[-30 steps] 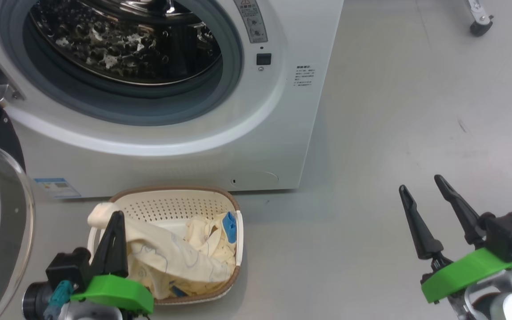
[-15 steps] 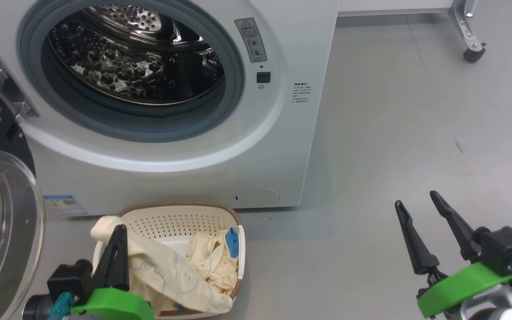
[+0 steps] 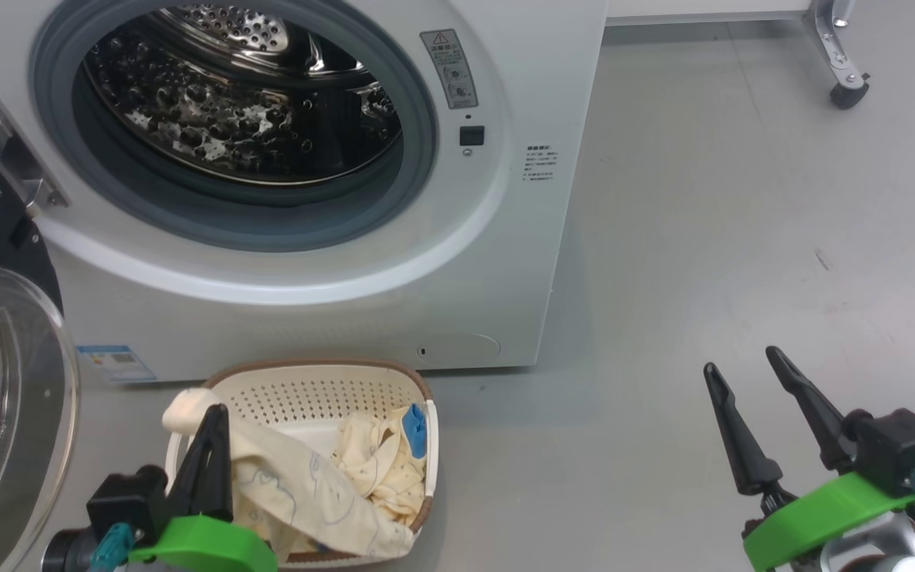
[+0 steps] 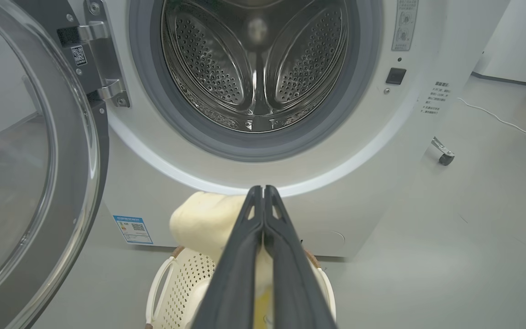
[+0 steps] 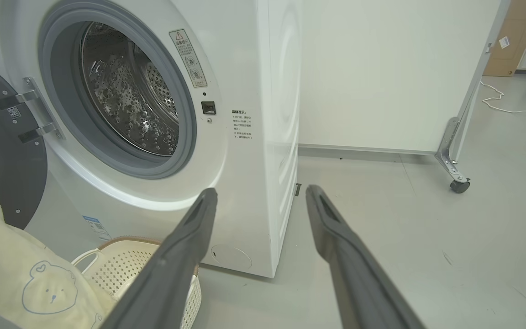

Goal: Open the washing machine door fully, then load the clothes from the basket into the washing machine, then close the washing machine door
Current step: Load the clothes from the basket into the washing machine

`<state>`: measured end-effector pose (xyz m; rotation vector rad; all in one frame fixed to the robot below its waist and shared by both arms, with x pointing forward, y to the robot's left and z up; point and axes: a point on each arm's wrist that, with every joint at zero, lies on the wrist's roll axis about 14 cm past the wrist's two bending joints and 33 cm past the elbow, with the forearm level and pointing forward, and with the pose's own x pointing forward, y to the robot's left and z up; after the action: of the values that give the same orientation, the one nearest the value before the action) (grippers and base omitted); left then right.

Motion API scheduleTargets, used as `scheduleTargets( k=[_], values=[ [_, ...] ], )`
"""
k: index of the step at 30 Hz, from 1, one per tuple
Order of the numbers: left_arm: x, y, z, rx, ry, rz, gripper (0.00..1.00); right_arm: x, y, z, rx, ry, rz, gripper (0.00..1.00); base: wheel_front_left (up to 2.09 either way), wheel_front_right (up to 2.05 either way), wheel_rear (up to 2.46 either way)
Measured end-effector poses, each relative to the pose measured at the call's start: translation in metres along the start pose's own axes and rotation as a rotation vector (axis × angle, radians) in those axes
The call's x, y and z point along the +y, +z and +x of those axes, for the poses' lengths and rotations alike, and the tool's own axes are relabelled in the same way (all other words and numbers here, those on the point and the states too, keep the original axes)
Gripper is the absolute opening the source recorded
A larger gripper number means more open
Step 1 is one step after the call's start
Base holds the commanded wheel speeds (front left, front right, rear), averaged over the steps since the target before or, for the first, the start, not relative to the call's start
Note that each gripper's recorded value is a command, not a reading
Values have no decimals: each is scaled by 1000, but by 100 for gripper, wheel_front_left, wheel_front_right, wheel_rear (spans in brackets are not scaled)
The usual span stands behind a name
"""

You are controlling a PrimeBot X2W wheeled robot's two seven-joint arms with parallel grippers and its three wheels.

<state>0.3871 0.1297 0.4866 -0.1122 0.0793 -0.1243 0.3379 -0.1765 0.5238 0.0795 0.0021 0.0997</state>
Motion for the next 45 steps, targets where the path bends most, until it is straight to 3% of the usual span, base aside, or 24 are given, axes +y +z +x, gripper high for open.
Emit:
scheduleTargets(
  k=[11, 18, 24, 34, 45],
  values=[
    [-1, -8, 5, 26, -6, -11, 0, -1, -7, 1, 22, -5, 5, 100, 0, 0, 0],
    [0, -15, 36, 69, -23, -14, 0, -4, -20, 7, 57, -14, 15, 100, 0, 0, 0],
    [3, -26, 80, 147, -36, -37, 0, -9, -27, 21, 65, -24, 26, 100, 0, 0, 0],
    [1, -22, 191, 231, -76, -53, 0, -20, -53, 49, 95, -48, 47, 100, 0, 0, 0],
    [7, -43, 282, 384, -95, -38, 0, -33, -95, 72, 164, -69, 54, 100, 0, 0, 0]
  ],
)
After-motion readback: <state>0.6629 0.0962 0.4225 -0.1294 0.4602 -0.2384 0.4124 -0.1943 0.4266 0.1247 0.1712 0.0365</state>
